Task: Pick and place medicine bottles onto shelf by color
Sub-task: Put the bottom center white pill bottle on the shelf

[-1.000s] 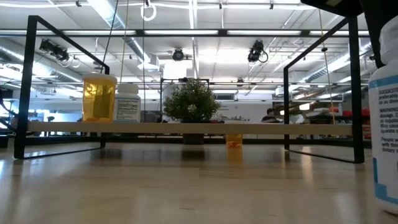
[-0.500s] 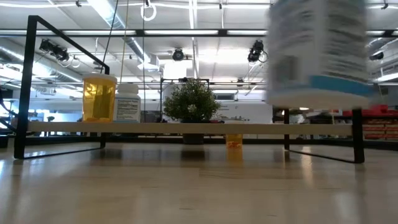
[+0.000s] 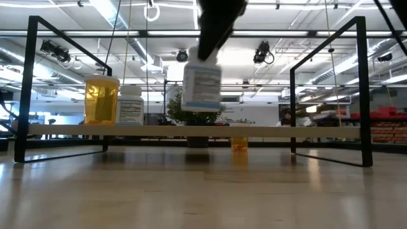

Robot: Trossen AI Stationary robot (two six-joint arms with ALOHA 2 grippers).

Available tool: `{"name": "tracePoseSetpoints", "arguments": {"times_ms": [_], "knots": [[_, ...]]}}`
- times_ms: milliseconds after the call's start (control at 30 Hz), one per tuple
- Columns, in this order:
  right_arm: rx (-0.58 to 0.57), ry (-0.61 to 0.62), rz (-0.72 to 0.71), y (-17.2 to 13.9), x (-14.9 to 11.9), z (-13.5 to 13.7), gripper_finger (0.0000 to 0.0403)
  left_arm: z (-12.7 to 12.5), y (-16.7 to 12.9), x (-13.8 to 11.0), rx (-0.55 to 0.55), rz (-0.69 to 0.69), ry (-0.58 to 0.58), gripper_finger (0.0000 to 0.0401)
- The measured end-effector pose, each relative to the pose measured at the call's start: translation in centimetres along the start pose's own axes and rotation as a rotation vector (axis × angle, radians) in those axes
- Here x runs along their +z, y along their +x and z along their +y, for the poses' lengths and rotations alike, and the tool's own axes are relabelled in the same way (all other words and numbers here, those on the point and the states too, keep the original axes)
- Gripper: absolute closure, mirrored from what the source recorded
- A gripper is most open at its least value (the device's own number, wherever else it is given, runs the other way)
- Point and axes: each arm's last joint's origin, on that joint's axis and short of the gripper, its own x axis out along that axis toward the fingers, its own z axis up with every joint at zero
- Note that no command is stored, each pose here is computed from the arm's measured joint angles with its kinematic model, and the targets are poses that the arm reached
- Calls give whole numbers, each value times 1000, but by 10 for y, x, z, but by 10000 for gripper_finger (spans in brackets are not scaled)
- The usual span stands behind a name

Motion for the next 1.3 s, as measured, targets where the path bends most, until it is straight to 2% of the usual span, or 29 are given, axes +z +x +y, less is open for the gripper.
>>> {"name": "tracePoseSetpoints", "arguments": {"times_ms": [200, 400, 967, 1300], "knots": [[24, 37, -37, 11, 14, -59, 199, -1, -1, -3, 8, 33, 20, 198], [88, 68, -114, 16, 24, -95, 199, 0, -1, -3, 13, 35, 20, 209], [68, 98, -72, 30, 17, -123, 199, 0, -1, -4, 20, 37, 20, 217], [91, 96, -83, 30, 18, -121, 199, 0, -1, -4, 20, 39, 21, 221]]}}
